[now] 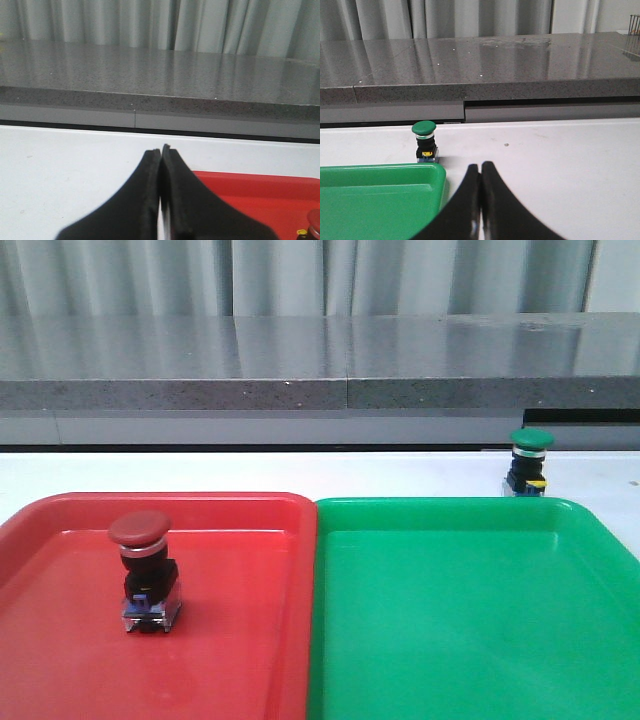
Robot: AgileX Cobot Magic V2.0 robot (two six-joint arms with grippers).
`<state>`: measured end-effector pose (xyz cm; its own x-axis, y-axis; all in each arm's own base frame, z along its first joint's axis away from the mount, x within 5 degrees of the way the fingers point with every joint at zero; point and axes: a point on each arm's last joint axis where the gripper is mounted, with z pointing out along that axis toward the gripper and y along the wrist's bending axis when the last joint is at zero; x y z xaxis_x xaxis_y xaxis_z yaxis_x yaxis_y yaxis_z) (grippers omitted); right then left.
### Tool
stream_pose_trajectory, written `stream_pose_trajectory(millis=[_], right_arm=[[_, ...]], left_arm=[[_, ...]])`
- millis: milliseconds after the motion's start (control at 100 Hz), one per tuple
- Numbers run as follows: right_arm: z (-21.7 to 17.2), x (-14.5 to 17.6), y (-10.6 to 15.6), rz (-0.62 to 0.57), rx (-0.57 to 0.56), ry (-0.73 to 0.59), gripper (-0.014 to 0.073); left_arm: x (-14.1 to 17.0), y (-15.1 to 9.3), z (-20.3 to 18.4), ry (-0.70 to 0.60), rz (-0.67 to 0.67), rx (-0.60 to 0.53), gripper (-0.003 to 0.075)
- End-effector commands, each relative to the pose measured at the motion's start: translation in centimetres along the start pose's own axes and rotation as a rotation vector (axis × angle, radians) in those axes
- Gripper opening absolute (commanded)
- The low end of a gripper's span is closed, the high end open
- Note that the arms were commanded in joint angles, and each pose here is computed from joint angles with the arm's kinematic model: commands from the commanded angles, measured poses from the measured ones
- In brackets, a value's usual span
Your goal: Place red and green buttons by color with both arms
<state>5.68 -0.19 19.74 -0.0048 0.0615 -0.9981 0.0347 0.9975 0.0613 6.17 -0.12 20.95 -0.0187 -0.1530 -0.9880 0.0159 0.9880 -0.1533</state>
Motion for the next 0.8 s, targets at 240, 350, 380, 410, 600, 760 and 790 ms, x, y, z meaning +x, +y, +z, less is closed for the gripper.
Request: stream_pose_trajectory(millis=[240, 350, 380, 410, 600, 760, 790], right_arm=[[-0.3, -1.5, 0.1, -0.014, -0.007, -0.118, -0.0045], [-0.3, -1.5, 0.1, -0.014, -0.007, -0.118, -0.0045], [-0.3, -1.5, 0.1, -0.014, -0.007, -0.118, -0.0045], [-0.3, -1.5, 0.1, -0.014, -0.007, -0.118, -0.0045], [-0.3, -1.5, 0.1, -0.014, -0.007, -0.118, -0.0045], [-0.3, -1.5, 0.1, -0.014, -0.007, -0.118, -0.0045], [-0.3, -1.5, 0.1, -0.014, -0.007, -0.118, -0.0045]], left_arm=[[0.7, 0.2, -0.7, -0.038, -0.006, -0.014, -0.002], [0.7, 0.2, -0.7, -0.036, -0.006, -0.014, -0.002], [0.7, 0.2, -0.7, -0.04, -0.006, -0.013, -0.002], [0.7, 0.2, -0.7, -0.044, -0.006, -0.013, -0.002], [0.7, 0.2, -0.7, -0.044, -0.006, -0.013, -0.002], [0.7, 0.2, -0.7, -0.044, -0.006, -0.013, -0.002], [0.7, 0.2, -0.7, -0.044, -0.006, -0.013, -0.002]])
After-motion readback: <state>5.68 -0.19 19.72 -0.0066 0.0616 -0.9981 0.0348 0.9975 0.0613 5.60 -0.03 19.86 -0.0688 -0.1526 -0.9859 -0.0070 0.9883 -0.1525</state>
